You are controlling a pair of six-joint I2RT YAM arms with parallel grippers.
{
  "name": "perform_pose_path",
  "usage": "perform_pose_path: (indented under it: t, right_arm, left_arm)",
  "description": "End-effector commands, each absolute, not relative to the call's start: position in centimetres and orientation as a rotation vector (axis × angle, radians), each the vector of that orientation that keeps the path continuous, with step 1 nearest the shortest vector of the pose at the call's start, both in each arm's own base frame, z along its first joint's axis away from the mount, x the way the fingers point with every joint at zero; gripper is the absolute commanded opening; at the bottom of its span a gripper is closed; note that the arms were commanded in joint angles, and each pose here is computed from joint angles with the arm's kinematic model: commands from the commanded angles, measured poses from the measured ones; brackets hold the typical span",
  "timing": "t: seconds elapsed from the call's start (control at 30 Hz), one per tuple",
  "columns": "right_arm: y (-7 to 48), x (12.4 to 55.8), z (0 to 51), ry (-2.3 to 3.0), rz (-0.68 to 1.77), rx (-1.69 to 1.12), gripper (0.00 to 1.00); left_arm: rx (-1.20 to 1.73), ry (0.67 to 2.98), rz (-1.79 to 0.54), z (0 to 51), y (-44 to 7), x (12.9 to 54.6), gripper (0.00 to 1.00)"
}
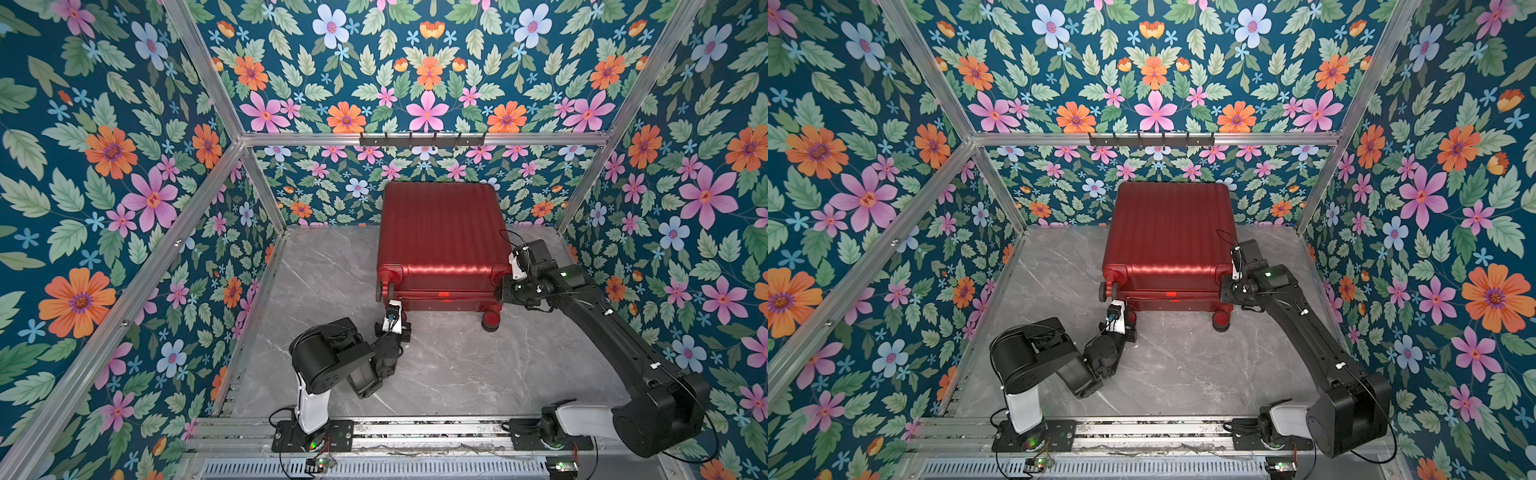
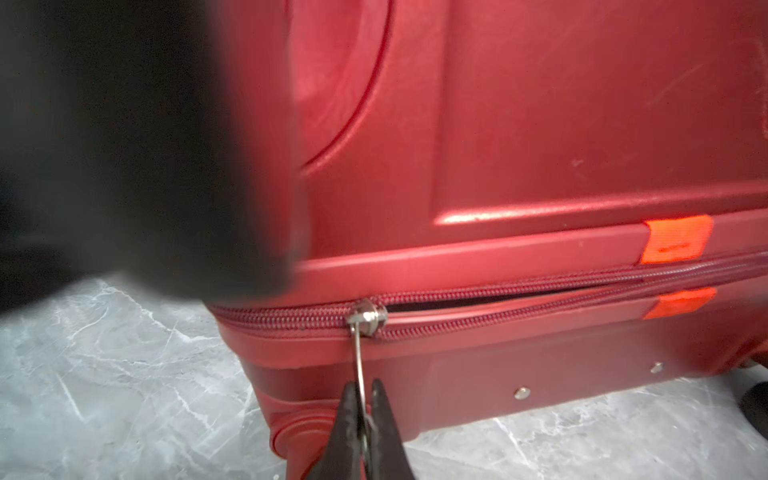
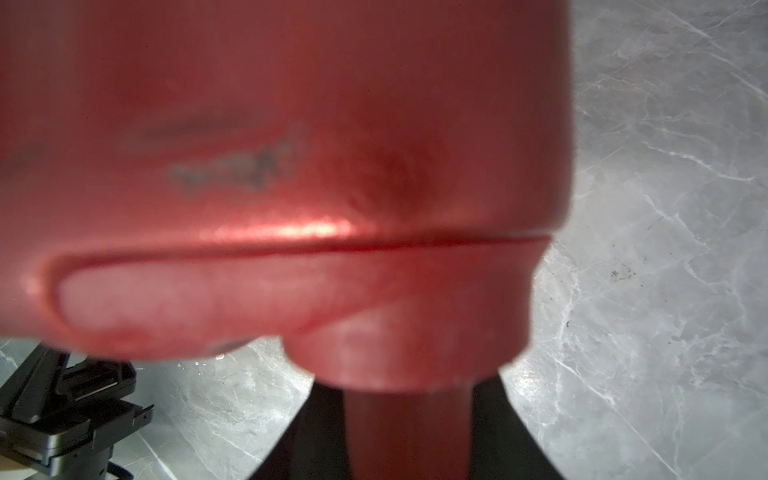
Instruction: Pack the luggage
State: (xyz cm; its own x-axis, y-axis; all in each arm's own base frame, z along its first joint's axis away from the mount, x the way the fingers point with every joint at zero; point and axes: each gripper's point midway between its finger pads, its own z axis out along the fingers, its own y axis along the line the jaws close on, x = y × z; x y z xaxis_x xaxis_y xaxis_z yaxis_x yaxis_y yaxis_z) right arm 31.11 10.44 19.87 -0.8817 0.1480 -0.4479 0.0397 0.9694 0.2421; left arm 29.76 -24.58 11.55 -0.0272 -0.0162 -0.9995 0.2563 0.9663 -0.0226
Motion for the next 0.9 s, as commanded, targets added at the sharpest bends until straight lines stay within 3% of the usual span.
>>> perform_pose_path:
  t: [0.0,0.67,0.7,0.87]
  right_arm:
    - [14.0,31.5,21.1,2.594,0.546,0.042,0.00]
    - [14.5,31.8,21.4,2.587,0.553,0.034,0.00]
    - [14.4,31.8,21.5,2.585,0.550,0.031,0.00]
    - [14.1,31.7,21.8,2.578,0.523,0.029,0.00]
  left_arm:
    - [0.536,1.495,-0.549,12.5,-32.1,25.6,0.00]
    - [0.532,1.465,-0.573,13.8,-33.1,24.3,0.00]
    - [0.507,1.469,-0.558,13.9,-32.4,24.4,0.03]
    - [0.376,1.501,-0.494,14.1,-27.8,24.9,0.44]
